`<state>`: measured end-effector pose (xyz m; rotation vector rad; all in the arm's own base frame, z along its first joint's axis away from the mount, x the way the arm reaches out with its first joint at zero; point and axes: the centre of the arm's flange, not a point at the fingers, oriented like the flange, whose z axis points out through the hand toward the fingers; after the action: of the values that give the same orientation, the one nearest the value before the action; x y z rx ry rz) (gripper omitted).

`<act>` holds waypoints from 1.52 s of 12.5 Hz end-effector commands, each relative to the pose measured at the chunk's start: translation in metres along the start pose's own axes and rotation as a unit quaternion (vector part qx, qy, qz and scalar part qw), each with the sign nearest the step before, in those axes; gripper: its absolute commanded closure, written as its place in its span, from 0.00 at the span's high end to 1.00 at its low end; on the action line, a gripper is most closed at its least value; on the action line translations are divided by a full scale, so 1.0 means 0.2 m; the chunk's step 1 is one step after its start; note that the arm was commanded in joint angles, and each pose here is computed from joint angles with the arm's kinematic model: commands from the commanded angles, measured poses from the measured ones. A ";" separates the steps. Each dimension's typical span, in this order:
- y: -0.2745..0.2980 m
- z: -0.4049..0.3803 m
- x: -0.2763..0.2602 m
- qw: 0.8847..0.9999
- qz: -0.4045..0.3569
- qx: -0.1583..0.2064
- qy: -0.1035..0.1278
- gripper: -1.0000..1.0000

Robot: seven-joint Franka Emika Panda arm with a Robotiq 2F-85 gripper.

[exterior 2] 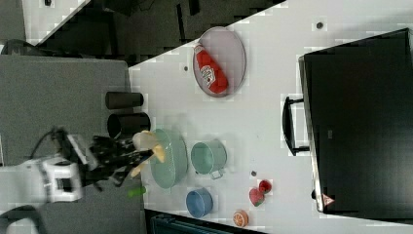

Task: Pick banana from table and place on oven.

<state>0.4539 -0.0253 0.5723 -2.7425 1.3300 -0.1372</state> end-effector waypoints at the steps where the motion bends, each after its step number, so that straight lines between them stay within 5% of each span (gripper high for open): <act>1: 0.09 0.06 0.16 0.999 0.033 -0.033 -0.017 0.18; 5: 0.36 0.01 0.45 0.999 0.046 -0.025 -0.011 0.18; 11: 0.74 0.23 0.95 0.996 -0.062 -0.059 0.012 0.18; 19: 0.99 0.57 1.36 0.976 -0.166 -0.138 -0.007 0.21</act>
<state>0.4571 -0.3701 0.4142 -3.0665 1.1452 0.1629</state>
